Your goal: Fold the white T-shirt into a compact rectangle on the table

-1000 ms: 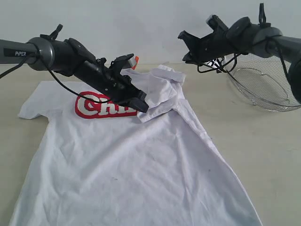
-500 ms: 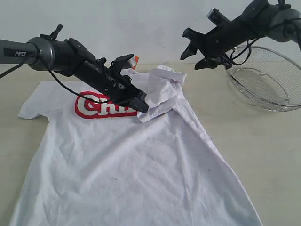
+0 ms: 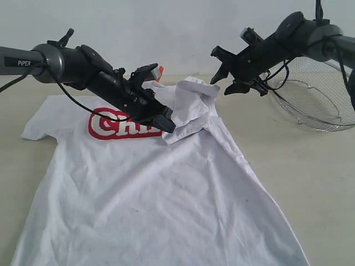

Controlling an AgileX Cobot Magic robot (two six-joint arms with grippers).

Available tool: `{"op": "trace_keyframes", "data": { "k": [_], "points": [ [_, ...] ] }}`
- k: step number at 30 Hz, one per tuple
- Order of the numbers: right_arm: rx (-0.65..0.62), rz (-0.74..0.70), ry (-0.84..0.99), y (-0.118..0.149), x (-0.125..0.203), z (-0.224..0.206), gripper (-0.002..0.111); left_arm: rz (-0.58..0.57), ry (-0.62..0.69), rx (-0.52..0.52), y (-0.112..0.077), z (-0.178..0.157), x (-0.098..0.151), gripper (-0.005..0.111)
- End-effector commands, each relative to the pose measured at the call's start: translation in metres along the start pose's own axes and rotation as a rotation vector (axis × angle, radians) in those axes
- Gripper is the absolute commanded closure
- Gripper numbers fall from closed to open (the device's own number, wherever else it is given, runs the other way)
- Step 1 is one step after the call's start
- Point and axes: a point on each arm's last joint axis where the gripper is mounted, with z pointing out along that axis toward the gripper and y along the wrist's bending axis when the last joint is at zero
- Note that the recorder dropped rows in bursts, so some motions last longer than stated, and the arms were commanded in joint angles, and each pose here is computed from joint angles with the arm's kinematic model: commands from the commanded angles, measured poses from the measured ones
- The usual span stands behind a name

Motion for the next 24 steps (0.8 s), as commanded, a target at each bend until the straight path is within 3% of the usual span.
{"op": "trace_keyframes", "data": {
  "k": [1,8,14,24],
  "points": [
    [0.004,0.023,0.005,-0.003,0.003,0.009,0.064,-0.001,-0.004,0.009,-0.003,0.000,-0.002,0.102],
    [0.001,0.040,-0.015,-0.003,0.002,0.010,0.068,-0.001,-0.003,0.011,-0.003,0.000,-0.002,0.102],
    [-0.023,0.048,-0.035,0.001,0.001,0.011,0.109,-0.001,-0.003,0.011,-0.003,0.000,-0.002,0.102],
    [-0.039,0.052,-0.136,0.003,-0.008,0.010,0.108,0.003,0.001,0.008,-0.002,0.000,-0.002,0.102]
  ]
}}
